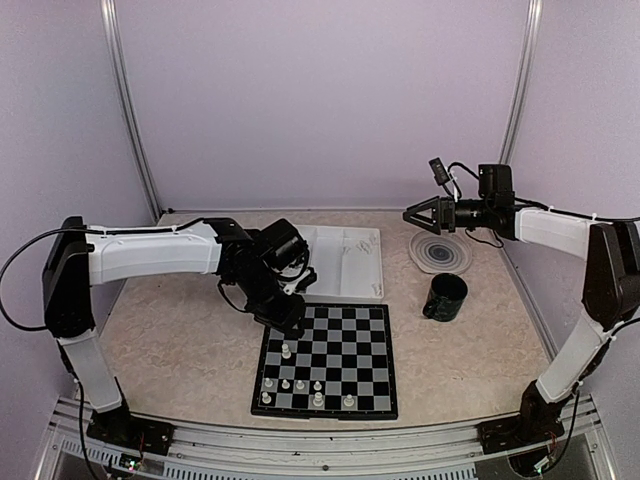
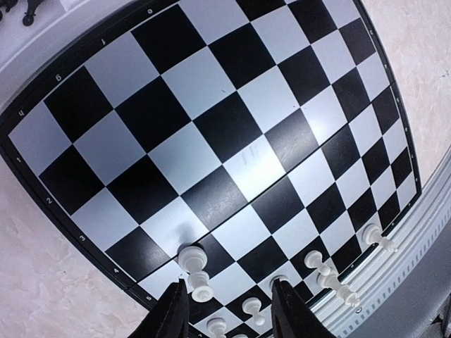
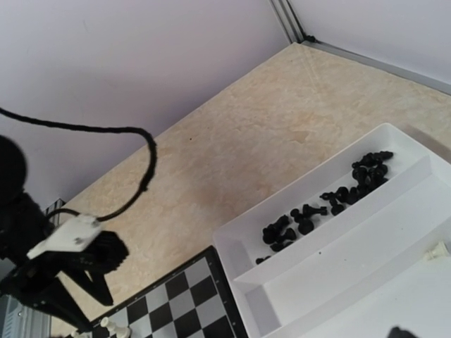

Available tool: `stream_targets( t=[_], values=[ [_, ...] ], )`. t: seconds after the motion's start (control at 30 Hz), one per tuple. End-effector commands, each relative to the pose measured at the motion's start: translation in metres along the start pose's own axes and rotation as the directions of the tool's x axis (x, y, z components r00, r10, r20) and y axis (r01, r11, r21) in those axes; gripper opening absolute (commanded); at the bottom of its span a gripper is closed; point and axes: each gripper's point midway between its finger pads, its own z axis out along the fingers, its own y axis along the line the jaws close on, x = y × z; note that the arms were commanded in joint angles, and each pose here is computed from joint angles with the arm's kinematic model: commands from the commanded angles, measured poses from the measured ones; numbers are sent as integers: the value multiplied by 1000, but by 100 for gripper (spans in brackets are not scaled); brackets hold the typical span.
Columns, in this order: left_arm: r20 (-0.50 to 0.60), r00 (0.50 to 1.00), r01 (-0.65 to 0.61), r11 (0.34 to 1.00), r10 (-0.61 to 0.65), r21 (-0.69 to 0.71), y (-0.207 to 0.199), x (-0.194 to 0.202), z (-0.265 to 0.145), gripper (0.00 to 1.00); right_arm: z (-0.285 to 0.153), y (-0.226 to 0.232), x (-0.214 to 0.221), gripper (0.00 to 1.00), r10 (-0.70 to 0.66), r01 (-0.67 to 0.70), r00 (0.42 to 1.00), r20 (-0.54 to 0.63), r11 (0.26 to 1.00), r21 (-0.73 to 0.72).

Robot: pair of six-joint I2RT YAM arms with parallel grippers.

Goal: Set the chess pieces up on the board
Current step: Place the king on the chessboard, then pick up the king from the chessboard.

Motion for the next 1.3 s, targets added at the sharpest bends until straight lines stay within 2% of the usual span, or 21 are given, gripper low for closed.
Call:
stream_targets(
  t=[0.0,0.3,0.6,0.93,1.03,1.13,1.27],
  values=[
    [30,999,-40,994,43,-98,5,-1,-5,42,0,-2,6,99,18,-18,1000,-3,1000,-18],
    [-37,998,-65,985,60,-158,13,18,11,40,1,-4,8,99,20,-20,1000,-5,1000,-15],
    [-113,991,-93,986,77,-138,7,36,28,35,2,-7,11,99,26,-26,1000,-10,1000,-15],
    [-115,991,-91,981,71,-174,12,37,27,10,2,-7,13,99,32,-32,999,-10,999,-20],
    [-104,991,-98,979,81,-177,8,34,23,6,2,-8,13,99,34,-35,999,-11,999,-19],
    [-84,989,-136,974,122,-184,-8,27,14,5,2,-7,13,99,31,-31,999,-9,999,-17],
    [-18,975,-221,966,220,-135,-57,12,-4,5,2,-8,13,99,28,-28,1000,-9,1000,-13]
  ],
)
